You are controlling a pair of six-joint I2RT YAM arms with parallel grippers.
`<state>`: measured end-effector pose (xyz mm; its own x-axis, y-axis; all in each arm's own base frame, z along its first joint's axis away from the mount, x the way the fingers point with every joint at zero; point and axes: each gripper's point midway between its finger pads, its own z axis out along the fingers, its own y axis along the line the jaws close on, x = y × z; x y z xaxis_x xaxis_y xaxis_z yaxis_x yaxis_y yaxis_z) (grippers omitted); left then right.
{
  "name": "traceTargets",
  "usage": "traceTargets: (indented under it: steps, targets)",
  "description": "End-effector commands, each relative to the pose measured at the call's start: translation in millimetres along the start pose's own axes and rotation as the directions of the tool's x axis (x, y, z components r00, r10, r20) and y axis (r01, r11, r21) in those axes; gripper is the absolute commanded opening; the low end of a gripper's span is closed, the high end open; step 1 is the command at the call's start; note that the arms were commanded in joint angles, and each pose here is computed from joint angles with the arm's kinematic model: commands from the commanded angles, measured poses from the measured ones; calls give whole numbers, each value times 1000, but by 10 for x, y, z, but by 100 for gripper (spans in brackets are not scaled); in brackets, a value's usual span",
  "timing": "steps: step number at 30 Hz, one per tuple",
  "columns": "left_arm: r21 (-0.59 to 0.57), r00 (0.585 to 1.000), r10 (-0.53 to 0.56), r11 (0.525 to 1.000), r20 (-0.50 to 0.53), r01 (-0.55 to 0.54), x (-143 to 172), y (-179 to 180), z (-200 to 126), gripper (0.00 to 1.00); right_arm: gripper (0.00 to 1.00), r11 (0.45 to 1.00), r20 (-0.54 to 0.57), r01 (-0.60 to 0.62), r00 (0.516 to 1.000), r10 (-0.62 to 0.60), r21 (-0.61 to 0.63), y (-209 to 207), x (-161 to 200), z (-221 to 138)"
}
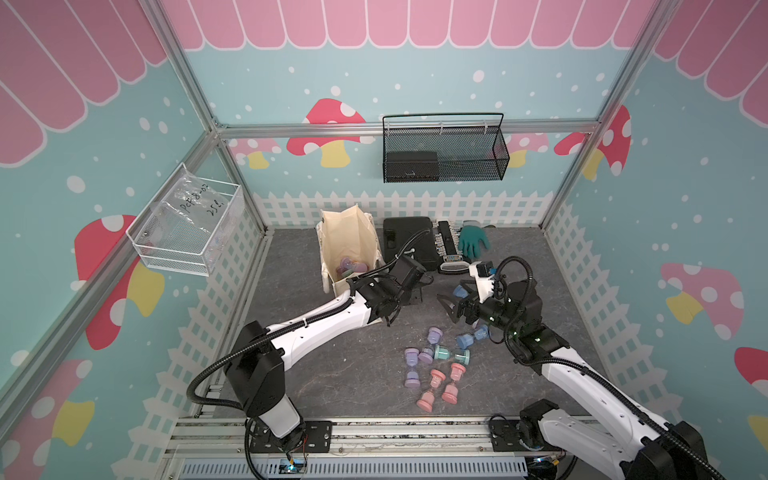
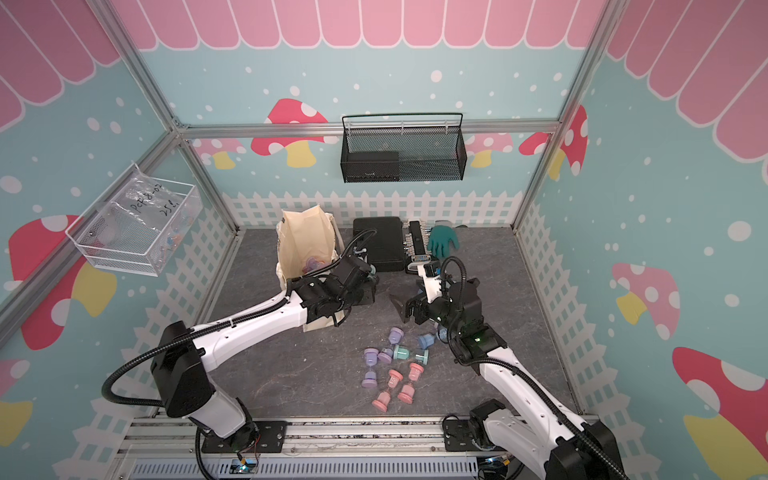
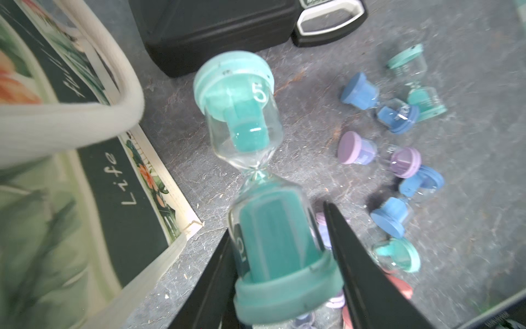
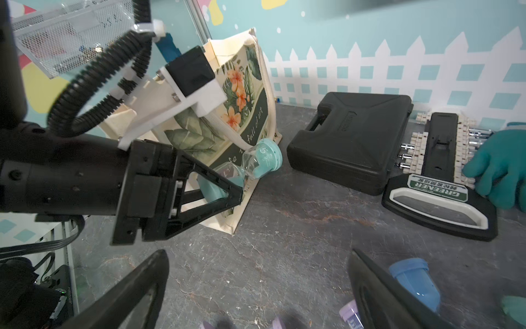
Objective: Put the hourglass into the canvas bag
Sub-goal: Pick up the hourglass from the center of the board, then place the hourglass in the canvas bag.
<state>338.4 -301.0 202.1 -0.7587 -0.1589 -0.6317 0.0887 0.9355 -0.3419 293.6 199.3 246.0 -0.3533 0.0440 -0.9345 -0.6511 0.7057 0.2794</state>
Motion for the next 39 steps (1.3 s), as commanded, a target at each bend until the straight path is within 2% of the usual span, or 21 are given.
traceTargets:
  steps: [1,11,19,23,29,39]
  targets:
    - [59,998,54,997,40,-56,-150,-109,-263,18,100,997,52,49,998,-46,-55,128,-230,-27]
    - [84,980,71,993,188,-88,-631,-89,-883,16,100,985,113,82,991,-65,-150,330,-537,-26]
    - [-37,939,69,998,338,-60,-1072,280,-1364,15,100,967,151,99,986,-64,-236,466,-733,60]
    - [-100,928,57,995,369,-21,-1229,489,-1479,15,100,958,166,89,985,-45,-274,502,-801,130]
    - [-161,937,35,987,347,23,-1341,767,-1354,15,100,945,188,80,982,-20,-317,547,-889,235]
    - [-239,970,-26,967,242,86,-1397,1163,-731,13,99,932,170,56,985,6,-357,575,-887,477]
